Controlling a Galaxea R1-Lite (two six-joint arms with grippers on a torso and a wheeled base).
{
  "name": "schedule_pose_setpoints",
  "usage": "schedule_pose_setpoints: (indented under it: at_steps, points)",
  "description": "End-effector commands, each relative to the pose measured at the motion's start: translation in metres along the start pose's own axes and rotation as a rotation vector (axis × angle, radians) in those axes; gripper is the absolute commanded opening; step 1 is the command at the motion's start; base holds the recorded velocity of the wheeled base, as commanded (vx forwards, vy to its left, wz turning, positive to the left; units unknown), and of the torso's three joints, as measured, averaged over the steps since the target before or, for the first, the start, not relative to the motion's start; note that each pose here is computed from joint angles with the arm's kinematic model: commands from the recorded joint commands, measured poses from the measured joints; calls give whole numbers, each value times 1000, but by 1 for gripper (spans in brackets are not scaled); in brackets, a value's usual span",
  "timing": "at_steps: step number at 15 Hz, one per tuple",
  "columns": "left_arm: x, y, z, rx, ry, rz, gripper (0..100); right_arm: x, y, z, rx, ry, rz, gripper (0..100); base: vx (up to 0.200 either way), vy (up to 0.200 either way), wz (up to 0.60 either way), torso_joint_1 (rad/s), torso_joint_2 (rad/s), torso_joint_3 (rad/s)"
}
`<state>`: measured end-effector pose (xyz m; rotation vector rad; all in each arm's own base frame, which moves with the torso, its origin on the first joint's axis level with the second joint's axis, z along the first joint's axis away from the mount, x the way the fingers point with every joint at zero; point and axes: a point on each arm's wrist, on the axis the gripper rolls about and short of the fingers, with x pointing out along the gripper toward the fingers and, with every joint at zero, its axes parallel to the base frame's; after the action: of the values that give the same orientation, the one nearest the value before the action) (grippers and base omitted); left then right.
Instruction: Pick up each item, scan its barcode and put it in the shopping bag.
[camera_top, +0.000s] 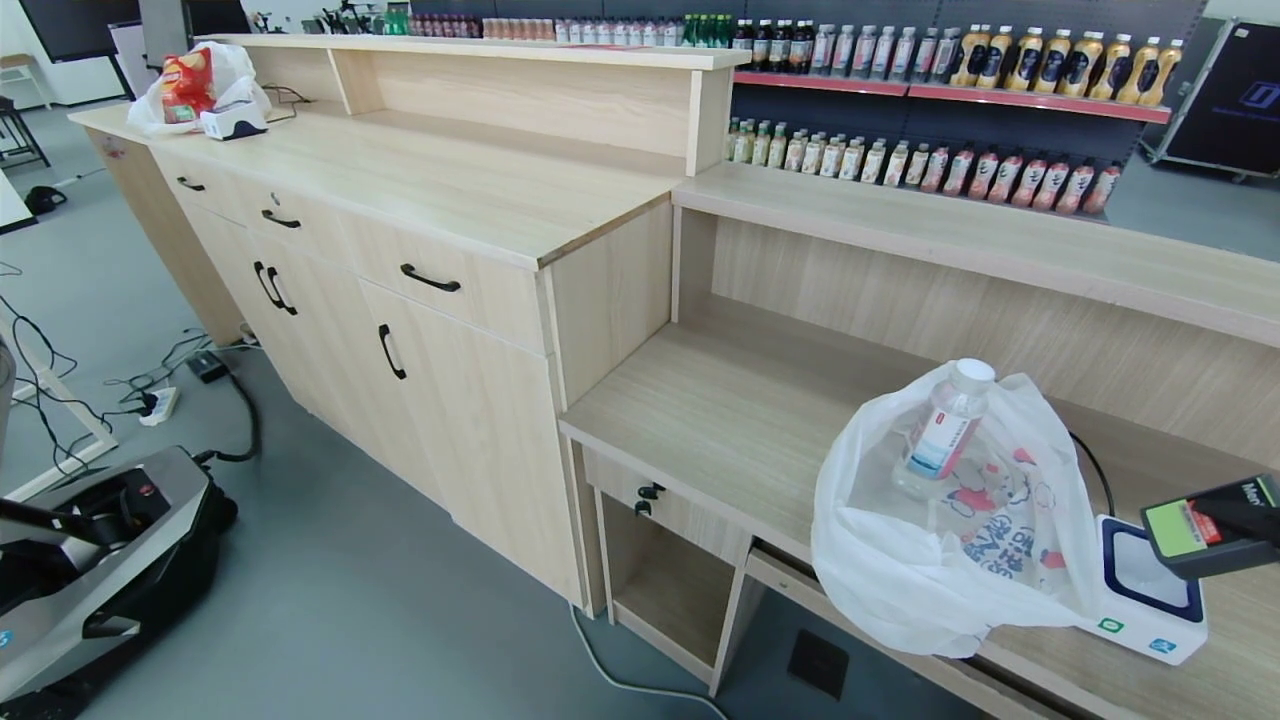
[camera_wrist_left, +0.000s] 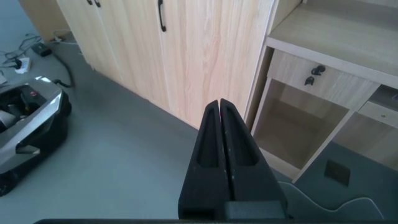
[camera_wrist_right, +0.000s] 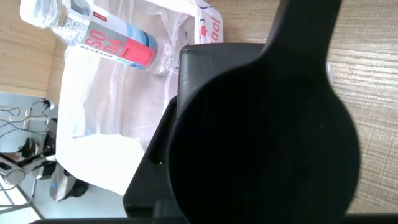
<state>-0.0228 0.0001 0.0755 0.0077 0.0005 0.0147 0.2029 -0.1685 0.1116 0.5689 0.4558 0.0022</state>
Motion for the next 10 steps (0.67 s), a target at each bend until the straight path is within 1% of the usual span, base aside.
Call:
schedule_pose_setpoints:
  at_steps: [1, 10]
  points:
    - [0, 0, 0, 0, 0, 1, 0, 2, -1, -1, 4, 7, 2, 0, 0, 0, 0, 0, 0, 0]
    - [0, 0, 0, 0, 0, 1, 0, 7, -2, -1, -2, 6, 10, 0, 0, 0, 0, 0, 0, 0]
